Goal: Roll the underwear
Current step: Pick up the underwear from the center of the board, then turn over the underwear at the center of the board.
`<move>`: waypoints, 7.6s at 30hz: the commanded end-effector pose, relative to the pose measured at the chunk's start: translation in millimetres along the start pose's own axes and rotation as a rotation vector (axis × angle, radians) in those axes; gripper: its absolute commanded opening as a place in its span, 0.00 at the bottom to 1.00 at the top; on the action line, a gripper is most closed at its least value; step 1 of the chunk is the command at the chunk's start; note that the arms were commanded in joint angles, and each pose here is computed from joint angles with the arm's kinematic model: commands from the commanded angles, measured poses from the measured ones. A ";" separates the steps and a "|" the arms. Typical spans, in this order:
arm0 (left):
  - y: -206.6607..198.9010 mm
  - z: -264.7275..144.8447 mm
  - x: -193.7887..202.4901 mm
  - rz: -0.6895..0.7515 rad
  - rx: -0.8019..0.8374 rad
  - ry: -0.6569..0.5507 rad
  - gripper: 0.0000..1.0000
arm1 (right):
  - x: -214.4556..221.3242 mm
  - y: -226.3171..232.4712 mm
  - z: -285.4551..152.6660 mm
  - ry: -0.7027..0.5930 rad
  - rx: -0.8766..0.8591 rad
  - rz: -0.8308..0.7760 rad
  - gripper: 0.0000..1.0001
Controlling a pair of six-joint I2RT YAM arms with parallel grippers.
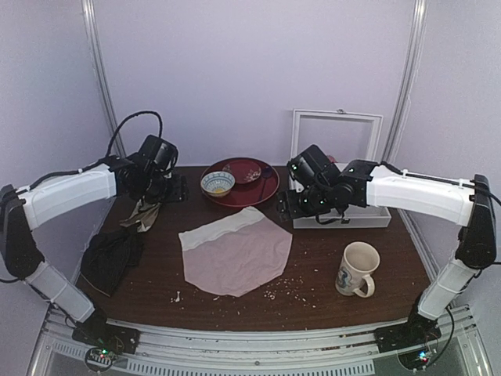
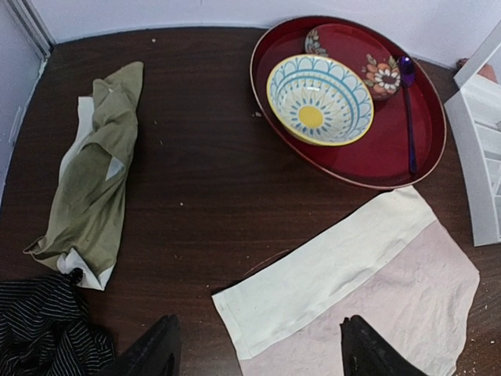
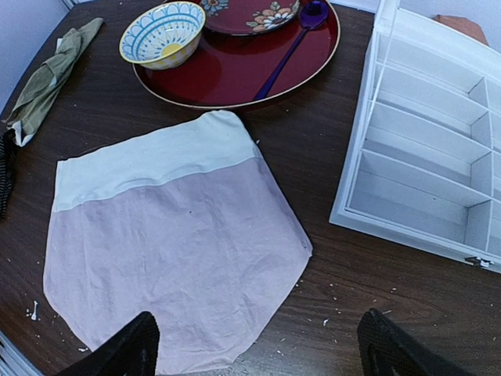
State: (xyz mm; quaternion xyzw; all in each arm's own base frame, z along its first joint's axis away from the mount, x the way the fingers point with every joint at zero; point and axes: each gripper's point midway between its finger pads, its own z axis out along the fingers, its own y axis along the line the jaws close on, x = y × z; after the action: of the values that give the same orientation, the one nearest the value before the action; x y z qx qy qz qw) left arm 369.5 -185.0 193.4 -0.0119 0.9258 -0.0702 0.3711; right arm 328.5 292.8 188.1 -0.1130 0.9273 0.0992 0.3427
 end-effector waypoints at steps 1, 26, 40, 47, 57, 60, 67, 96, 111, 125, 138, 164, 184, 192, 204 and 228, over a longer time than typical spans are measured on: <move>6.6 10.9 12.5 -0.051 -0.029 0.077 0.93 | 0.4 28.7 1.3 0.017 -0.043 -0.072 0.87; 32.5 102.8 105.9 -0.521 0.167 0.433 0.56 | 23.5 93.1 11.0 0.083 -0.070 -0.237 0.87; 39.7 127.0 114.0 -0.516 0.119 0.464 0.41 | 31.2 98.0 16.2 0.106 -0.067 -0.259 0.87; 36.8 129.2 113.9 -0.513 0.132 0.477 0.08 | 30.7 107.0 21.0 0.112 -0.074 -0.278 0.87; 40.2 108.7 104.5 -0.500 0.113 0.467 0.00 | 48.5 157.2 30.8 0.095 -0.108 -0.418 0.81; 37.2 102.6 102.4 -0.497 0.131 0.471 0.00 | 60.2 185.4 32.4 0.065 -0.130 -0.487 0.77; 35.8 91.5 103.9 -0.473 0.144 0.490 0.00 | 94.3 238.3 46.2 -0.007 -0.169 -0.654 0.59; 35.8 83.0 118.6 -0.436 0.170 0.522 0.00 | 146.3 283.9 121.8 -0.043 -0.153 -0.702 0.34; 33.5 81.8 117.4 -0.444 0.183 0.521 0.00 | 148.5 261.7 140.4 -0.002 -0.105 -0.676 0.18; 27.3 73.7 106.5 -0.463 0.216 0.503 0.00 | 125.1 272.4 112.3 -0.037 -0.161 -0.649 0.00; 23.9 33.7 71.3 -0.503 0.264 0.420 0.00 | 82.2 293.9 45.4 -0.090 -0.282 -0.619 0.00; 51.5 -163.3 -44.5 -0.658 0.323 -0.062 0.00 | 1.7 345.8 -141.7 -0.256 -0.732 -0.487 0.00; 16.4 -130.2 -78.7 -0.603 0.406 -0.057 0.00 | -1.9 321.9 -120.1 -0.210 -0.719 -0.380 0.00; 31.9 -176.4 -69.1 -0.569 0.396 -0.126 0.00 | 23.4 365.6 -146.4 -0.206 -0.770 -0.462 0.00; 33.3 -206.2 -74.3 -0.562 0.414 -0.157 0.00 | 20.9 373.6 -177.5 -0.248 -0.848 -0.396 0.00; -101.1 34.9 -55.3 -0.489 0.440 0.195 0.00 | 13.1 179.7 -44.0 -0.162 -0.548 0.023 0.00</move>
State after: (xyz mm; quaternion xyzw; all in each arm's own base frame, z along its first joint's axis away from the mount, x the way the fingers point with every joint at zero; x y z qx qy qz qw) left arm 396.0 -257.7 200.4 -0.1630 0.9133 -0.3086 0.2099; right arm 228.8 474.2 215.5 -0.2226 0.8376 0.3483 0.3573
